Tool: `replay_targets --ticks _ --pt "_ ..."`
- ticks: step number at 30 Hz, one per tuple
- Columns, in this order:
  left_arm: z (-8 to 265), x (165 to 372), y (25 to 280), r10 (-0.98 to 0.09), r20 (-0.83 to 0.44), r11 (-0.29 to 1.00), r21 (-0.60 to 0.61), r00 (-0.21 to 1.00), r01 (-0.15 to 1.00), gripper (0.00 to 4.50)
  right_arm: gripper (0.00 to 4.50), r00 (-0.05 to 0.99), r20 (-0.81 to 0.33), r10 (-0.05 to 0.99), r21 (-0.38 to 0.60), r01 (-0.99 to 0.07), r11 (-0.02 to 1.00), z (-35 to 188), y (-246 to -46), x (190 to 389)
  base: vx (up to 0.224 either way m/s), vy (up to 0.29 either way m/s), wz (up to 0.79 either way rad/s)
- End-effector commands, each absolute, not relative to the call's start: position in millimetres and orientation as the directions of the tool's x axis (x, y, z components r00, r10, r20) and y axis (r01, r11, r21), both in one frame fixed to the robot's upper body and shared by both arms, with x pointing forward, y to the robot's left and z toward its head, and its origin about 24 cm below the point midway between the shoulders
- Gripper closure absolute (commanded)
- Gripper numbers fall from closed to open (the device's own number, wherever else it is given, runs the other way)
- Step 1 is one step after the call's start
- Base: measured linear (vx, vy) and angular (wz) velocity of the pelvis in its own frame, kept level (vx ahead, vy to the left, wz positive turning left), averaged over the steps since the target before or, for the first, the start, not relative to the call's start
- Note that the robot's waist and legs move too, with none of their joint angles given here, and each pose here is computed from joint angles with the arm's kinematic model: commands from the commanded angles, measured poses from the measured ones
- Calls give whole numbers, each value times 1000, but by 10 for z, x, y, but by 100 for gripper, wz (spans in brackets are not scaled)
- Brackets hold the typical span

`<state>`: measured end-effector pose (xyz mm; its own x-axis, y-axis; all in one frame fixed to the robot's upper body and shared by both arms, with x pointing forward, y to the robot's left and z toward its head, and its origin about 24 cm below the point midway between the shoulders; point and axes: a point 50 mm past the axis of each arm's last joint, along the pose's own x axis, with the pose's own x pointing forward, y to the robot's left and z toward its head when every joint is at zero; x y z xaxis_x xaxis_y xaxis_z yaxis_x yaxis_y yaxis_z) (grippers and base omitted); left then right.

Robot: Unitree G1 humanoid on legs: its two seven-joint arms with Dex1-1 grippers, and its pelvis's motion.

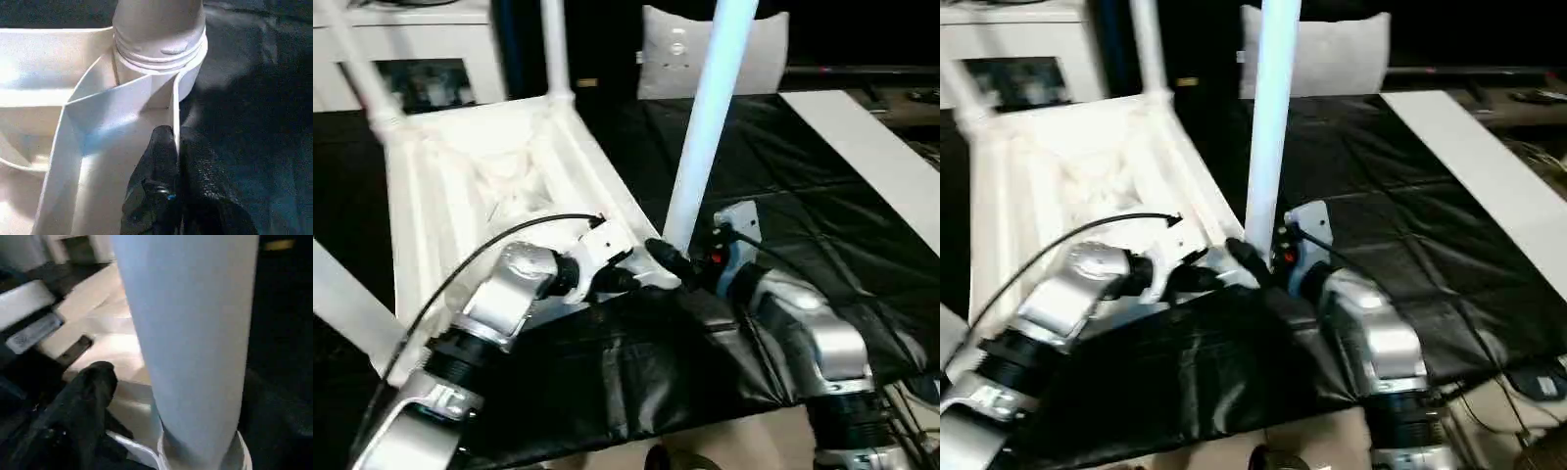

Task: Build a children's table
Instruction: Rotate leg to tighten

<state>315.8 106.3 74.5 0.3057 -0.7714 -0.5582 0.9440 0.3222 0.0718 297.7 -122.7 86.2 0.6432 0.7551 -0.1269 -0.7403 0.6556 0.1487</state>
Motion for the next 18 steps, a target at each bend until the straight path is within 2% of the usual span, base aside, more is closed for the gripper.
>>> replay_targets --ticks 1,3,7,9,13,15,18 --pt "790 3100 1008 -817 -546 171 73 183 983 450 25 540 -127 832 108 -826 553 936 -1276 2956 0 0 0" --pt "790 3071 1065 -821 -558 96 75 121 993 450 6 455 -152 878 72 -880 469 955 -1339 2933 0 0 0" --pt "780 3008 1164 -801 -599 -34 48 2 998 450 6 317 -252 914 20 -943 332 926 -1430 2902 0 0 0" --pt "784 2970 1216 -775 -628 -121 34 -73 992 450 6 223 -294 929 31 -970 242 913 -1463 2890 0 0 0" --pt "802 2944 1224 -764 -633 -178 21 -125 984 450 6 146 -326 934 46 -984 170 903 -1495 2903 0 0 0" --pt "812 2933 1225 -753 -638 -215 4 -163 977 450 33 84 -321 943 81 -990 116 920 -1505 2935 0 0 0" --pt "809 2921 1228 -737 -648 -251 -4 -194 968 450 45 33 -310 950 106 -992 70 933 -1476 2939 0 0 0"
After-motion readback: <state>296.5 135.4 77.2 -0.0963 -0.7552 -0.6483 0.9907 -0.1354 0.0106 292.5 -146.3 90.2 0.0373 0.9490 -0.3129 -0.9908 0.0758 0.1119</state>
